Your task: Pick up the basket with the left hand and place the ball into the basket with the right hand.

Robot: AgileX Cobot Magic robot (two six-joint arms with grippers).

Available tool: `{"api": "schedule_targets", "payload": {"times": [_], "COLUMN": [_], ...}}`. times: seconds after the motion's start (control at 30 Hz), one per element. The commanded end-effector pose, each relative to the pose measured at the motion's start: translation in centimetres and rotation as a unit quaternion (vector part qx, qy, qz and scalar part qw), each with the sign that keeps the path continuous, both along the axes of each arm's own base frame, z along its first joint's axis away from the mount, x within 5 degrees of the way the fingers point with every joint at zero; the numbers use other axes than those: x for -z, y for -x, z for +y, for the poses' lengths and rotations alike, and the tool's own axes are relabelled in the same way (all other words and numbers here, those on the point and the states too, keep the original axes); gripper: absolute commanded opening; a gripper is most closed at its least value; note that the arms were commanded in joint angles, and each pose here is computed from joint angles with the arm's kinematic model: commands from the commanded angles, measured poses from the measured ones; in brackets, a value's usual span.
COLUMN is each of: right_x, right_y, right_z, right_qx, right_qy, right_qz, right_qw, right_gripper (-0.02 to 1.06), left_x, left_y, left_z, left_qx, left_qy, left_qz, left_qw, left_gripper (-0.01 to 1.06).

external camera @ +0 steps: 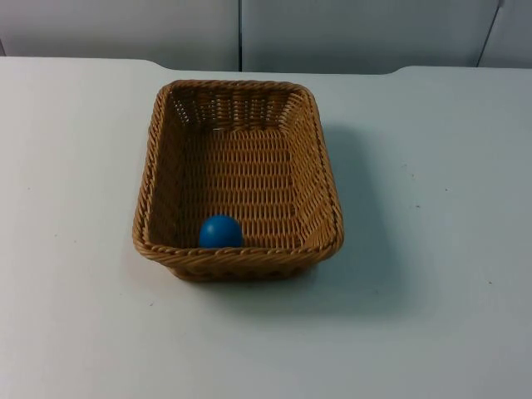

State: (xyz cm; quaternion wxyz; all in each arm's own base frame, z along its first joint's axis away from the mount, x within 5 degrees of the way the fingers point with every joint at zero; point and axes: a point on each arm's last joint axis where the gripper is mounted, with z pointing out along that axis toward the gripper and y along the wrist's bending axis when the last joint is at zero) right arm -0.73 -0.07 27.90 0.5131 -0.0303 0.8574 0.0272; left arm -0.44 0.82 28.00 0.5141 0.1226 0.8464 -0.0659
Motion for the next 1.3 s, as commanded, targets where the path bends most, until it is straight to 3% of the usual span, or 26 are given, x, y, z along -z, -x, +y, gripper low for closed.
{"api": "schedule_targets", "payload": {"times": [0.0, 0.13, 0.23, 0.3, 0.33, 0.43, 0.53, 1.0, 1.07, 1.13, 1.17, 1.27], "right_x": [0.1, 0.1, 0.1, 0.0, 0.0, -0.1, -0.1, -0.1, -0.1, 0.0, 0.0, 0.1], "right_y": [-0.1, -0.1, 0.0, 0.0, 0.0, 0.0, 0.0, 0.0, 0.0, 0.0, 0.0, 0.0], "right_z": [0.0, 0.0, 0.2, 0.5, 0.7, 0.7, 0.7, 0.7, 0.7, 0.6, 0.6, 0.4], "right_qx": [-0.002, -0.002, -0.004, -0.011, -0.014, -0.014, -0.012, -0.012, -0.012, -0.013, -0.013, -0.034], "right_qy": [0.0, 0.0, -0.022, -0.045, -0.06, -0.063, -0.061, -0.061, -0.061, -0.052, -0.052, 0.01], "right_qz": [-0.004, -0.004, -0.003, -0.003, -0.003, -0.005, -0.004, -0.004, -0.004, -0.005, -0.005, -0.006], "right_qw": [1.0, 1.0, 0.9997, 0.9989, 0.9981, 0.9979, 0.9981, 0.9981, 0.9981, 0.9986, 0.9986, 0.9994], "right_gripper": [1.04, 1.04, 1.04, 1.04, 1.04, 1.04, 1.04, 1.04, 1.04, 1.04, 1.04, 1.04], "left_x": [0.0, 0.0, 0.0, 0.0, -0.1, -0.1, 0.1, 0.1, 0.1, 0.1, 0.1, 0.1], "left_y": [0.1, 0.1, 0.1, 0.2, 0.3, 0.3, 0.2, 0.2, 0.2, 0.1, 0.1, 0.1], "left_z": [0.0, 0.0, -0.2, -0.5, -0.9, -1.0, -0.5, -0.5, -0.4, -0.3, -0.3, -0.2], "left_qx": [0.005, 0.005, 0.011, 0.02, 0.027, 0.019, -0.017, -0.018, -0.012, 0.004, 0.004, 0.006], "left_qy": [0.004, 0.004, 0.012, 0.027, 0.067, 0.089, 0.094, 0.094, 0.08, 0.033, 0.033, 0.022], "left_qz": [-0.003, -0.002, 0.001, 0.006, 0.017, 0.021, 0.028, 0.028, 0.024, 0.009, 0.009, 0.005], "left_qw": [1.0, 1.0, 1.0, 0.999, 0.997, 0.996, 0.995, 0.995, 0.996, 0.999, 0.999, 1.0], "left_gripper": [1.05, 1.05, 1.05, 1.05, 1.05, 1.05, 1.05, 1.05, 1.05, 1.05, 1.05, 1.05]}}
